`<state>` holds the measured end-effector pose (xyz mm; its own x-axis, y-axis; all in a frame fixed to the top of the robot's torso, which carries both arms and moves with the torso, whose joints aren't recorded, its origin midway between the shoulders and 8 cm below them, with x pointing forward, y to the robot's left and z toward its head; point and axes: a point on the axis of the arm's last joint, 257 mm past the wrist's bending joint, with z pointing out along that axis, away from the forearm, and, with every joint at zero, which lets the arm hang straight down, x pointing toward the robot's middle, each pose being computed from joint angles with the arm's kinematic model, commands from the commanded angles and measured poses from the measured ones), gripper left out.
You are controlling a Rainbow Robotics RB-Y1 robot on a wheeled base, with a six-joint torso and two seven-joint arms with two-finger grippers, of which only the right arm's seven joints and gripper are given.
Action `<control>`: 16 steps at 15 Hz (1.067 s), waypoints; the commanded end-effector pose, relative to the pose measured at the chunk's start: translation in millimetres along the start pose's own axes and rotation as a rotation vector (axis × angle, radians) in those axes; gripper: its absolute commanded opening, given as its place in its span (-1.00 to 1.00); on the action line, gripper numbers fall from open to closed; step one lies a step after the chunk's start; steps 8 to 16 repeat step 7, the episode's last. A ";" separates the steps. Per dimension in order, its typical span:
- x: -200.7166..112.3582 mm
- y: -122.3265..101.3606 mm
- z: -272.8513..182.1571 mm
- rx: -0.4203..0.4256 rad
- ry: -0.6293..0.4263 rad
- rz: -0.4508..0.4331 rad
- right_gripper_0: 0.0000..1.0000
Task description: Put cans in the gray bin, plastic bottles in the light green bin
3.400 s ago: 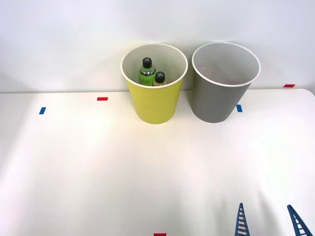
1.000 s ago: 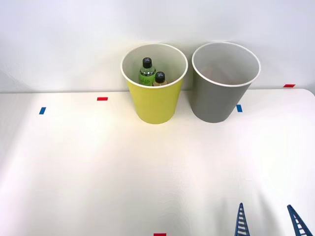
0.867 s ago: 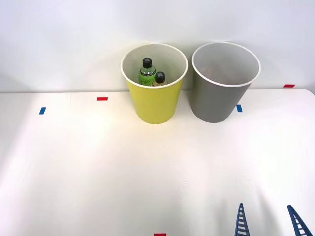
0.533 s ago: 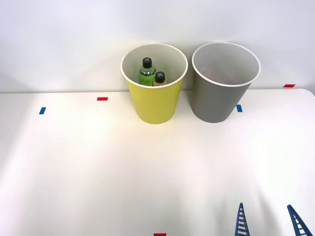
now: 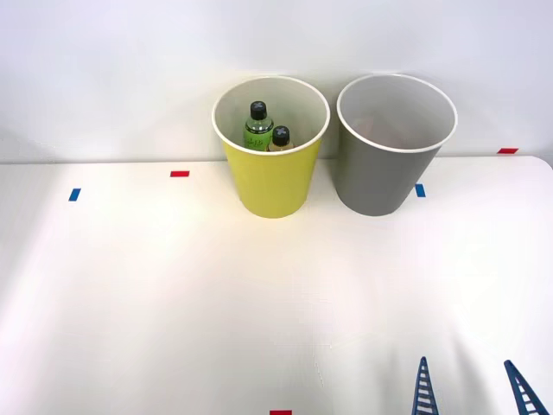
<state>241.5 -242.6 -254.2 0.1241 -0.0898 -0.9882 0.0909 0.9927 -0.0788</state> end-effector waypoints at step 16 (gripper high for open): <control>0.0 0.0 0.0 0.000 0.000 0.000 1.00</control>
